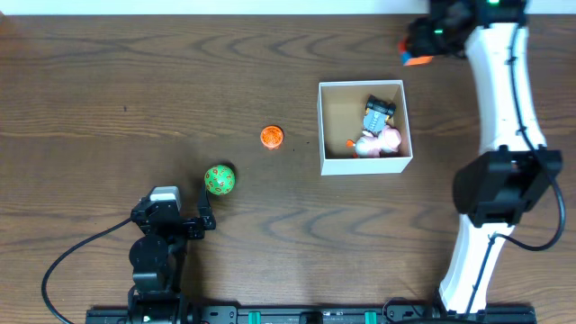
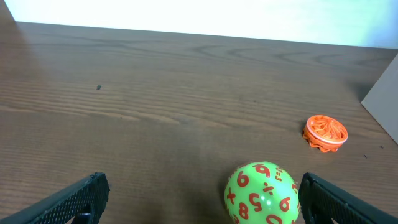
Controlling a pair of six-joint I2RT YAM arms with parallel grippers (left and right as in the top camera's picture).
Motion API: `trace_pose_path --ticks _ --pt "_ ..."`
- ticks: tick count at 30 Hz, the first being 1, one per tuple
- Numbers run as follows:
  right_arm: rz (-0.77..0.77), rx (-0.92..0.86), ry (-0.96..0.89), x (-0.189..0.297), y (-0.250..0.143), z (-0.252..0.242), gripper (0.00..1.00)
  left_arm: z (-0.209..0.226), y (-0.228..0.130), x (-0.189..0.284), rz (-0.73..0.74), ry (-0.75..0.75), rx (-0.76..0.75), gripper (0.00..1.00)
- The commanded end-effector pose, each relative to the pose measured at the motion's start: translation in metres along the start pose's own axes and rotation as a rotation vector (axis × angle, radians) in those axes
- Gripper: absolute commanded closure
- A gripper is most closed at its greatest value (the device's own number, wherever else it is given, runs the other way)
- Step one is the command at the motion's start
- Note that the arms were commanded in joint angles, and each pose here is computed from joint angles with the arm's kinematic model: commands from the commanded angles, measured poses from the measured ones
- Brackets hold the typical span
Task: Pack container
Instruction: 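Carry the cube with right gripper into the box's left side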
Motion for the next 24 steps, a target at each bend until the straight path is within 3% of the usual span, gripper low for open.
trace_pose_path --ticks 1,11,24 --pt "0.012 -0.072 0.039 -0.004 -0.005 0.036 0.6 0.0 -0.016 -0.001 0.051 0.001 0.011 0.02" --pt "0.111 -0.071 0.073 -0.009 -0.04 0.102 0.58 0.0 -0.016 -0.001 0.051 0.001 0.011 0.02" --pt "0.215 -0.101 -0.026 -0.014 -0.076 0.112 0.56 0.0 -0.016 -0.001 0.051 0.001 0.011 0.02"
Point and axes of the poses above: each gripper's point midway between its finger pads, its own x axis back along the fingers, its own z axis along the line the jaws close on, y = z × x, the point moved 2 cm from there along x, back along the fingers, and after that the axes turned 10 degrees about -x, right-handed, at the moved point
